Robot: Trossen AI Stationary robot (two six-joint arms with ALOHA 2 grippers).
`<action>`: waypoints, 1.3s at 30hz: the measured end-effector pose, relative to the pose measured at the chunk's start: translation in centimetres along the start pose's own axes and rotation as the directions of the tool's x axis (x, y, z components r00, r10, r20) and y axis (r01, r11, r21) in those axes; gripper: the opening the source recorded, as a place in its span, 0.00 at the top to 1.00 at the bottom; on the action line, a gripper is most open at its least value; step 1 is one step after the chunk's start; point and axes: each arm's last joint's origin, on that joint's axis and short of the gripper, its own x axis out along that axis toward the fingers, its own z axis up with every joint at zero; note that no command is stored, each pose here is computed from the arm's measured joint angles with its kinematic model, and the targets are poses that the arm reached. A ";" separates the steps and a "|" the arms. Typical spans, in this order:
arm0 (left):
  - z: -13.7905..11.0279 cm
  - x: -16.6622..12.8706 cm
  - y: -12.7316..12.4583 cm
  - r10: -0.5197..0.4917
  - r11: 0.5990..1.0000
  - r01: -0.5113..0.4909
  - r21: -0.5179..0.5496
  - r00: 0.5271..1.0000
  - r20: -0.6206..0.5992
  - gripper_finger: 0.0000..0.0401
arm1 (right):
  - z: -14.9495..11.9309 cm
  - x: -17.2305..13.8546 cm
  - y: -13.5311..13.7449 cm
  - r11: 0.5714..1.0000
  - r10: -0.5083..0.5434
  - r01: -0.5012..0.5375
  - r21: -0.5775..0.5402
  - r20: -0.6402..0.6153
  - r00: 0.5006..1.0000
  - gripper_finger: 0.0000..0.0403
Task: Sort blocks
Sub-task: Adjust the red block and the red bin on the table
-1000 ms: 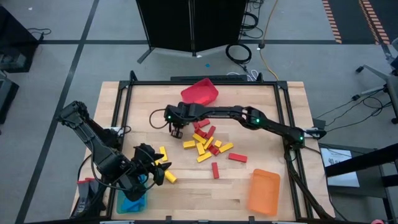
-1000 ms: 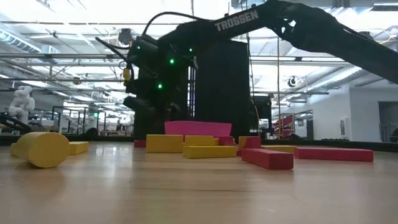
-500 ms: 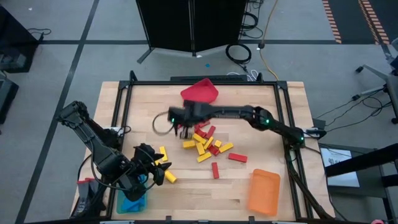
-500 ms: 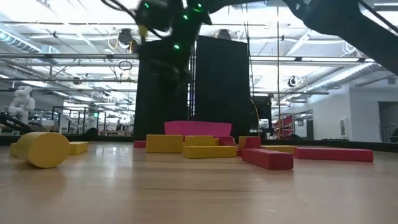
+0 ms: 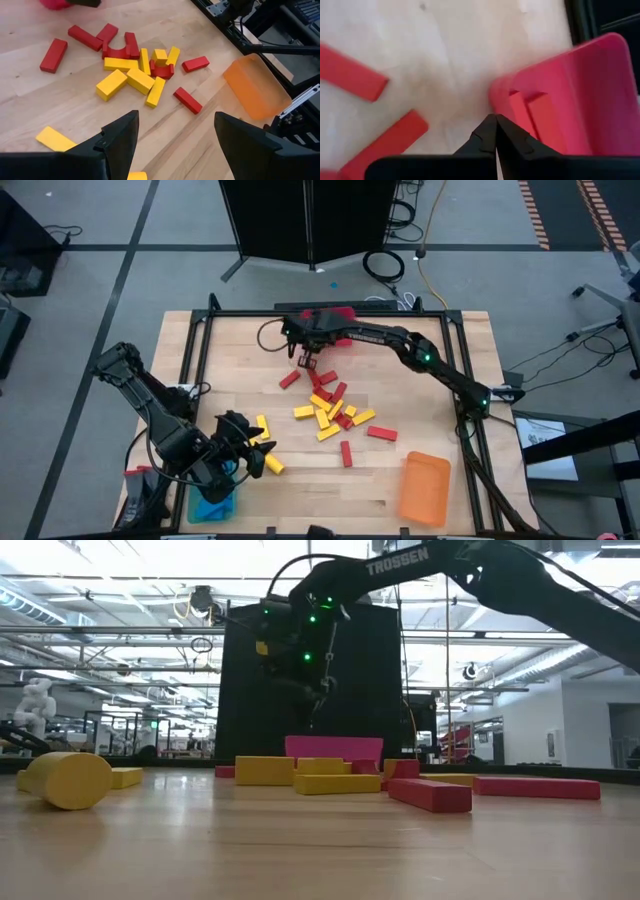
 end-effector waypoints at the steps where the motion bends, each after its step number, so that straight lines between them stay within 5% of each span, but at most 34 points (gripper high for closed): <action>1: 0.0 0.0 0.0 0.000 1.000 0.000 0.001 1.000 0.000 0.34 | 0.0 0.1 -0.5 1.000 -0.001 0.001 0.017 0.000 1.000 1.00; 8: 0.0 0.0 0.1 0.004 1.000 -0.004 0.005 1.000 0.000 0.34 | -0.1 0.0 -0.3 1.000 0.007 -0.007 0.005 -0.012 1.000 1.00; 15: 0.1 0.0 0.1 0.004 1.000 -0.005 0.005 0.999 0.039 0.34 | 0.4 -2.9 5.6 0.988 0.051 -0.040 -0.147 0.077 0.996 1.00; 19: 0.1 0.0 0.1 0.003 1.000 -0.004 0.003 0.999 0.049 0.34 | 0.8 -1.5 8.9 0.976 0.088 -0.061 -0.209 0.123 0.989 1.00; 26: 0.1 0.0 -0.2 -0.012 1.000 0.014 -0.021 0.999 0.048 0.34 | 2.5 0.3 7.0 0.993 0.119 -0.114 -0.037 0.262 0.958 1.00; 33: 0.1 0.0 -0.2 -0.018 0.999 0.019 -0.028 0.999 0.046 0.34 | 3.7 0.9 6.2 0.953 0.240 -0.290 0.088 0.366 0.899 1.00; 39: 0.1 0.0 -0.4 -0.026 0.999 0.028 -0.037 0.999 0.045 0.34 | 2.6 3.8 7.7 0.944 0.284 -0.316 0.093 0.261 0.923 1.00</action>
